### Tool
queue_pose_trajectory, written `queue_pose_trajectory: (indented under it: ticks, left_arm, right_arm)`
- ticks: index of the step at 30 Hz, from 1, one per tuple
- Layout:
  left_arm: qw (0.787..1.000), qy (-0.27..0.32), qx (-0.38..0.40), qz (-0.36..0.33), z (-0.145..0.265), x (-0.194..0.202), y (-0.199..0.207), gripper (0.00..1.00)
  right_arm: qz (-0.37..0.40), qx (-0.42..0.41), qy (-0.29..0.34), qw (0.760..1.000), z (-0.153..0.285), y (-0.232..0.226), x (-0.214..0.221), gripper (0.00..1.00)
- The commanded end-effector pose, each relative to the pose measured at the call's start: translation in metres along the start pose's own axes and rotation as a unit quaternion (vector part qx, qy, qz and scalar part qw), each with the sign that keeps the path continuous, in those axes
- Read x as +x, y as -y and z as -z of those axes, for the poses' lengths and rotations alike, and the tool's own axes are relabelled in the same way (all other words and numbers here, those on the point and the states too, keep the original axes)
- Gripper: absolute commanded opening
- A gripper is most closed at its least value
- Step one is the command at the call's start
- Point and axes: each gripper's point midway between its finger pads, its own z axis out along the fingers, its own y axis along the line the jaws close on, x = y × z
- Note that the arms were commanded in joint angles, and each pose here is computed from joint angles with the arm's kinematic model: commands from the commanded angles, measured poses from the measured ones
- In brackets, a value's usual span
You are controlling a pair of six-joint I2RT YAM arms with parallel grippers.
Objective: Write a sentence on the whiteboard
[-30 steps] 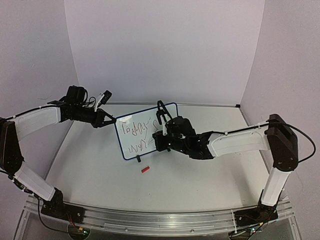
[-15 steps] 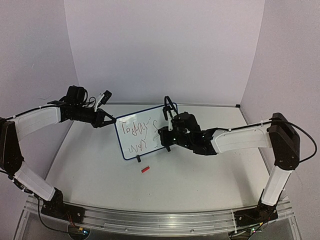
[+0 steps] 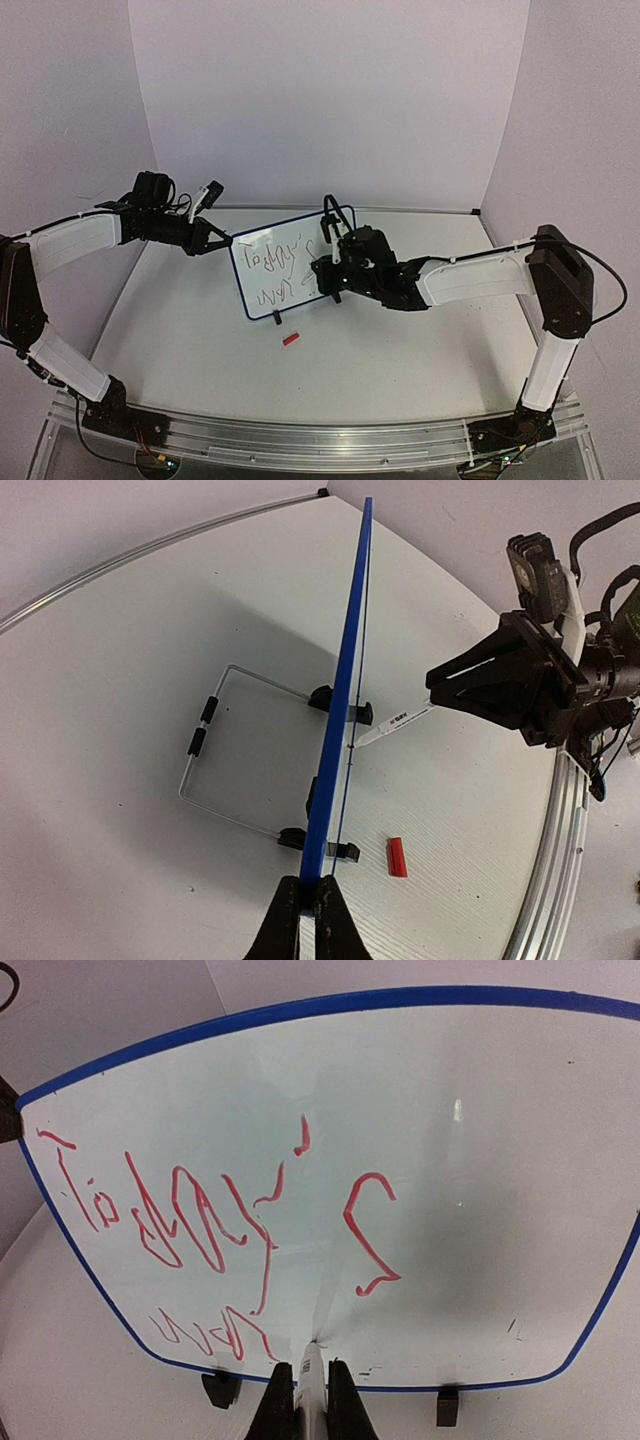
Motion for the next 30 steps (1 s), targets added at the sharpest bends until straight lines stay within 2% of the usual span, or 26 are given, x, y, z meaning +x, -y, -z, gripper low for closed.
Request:
queue_pose_trajectory:
  ticks: [1,14,30]
  left_arm:
    - [1.0,0.017,0.0,-0.022,0.01,-0.017,0.009,0.0]
    - [1.0,0.015,0.001,-0.021,0.009,-0.016,0.008,0.0]
    - [1.0,0.013,0.001,-0.019,0.007,-0.014,0.007,0.0]
  right_arm:
    - [-0.004,-0.017,0.026,1.0,-0.004,-0.011,-0.019,0.0]
    - [0.003,0.003,-0.018,1.0,-0.019,0.0,0.019,0.0]
    - [0.02,0.022,0.053,0.998,0.008,-0.002,-0.043,0.0]
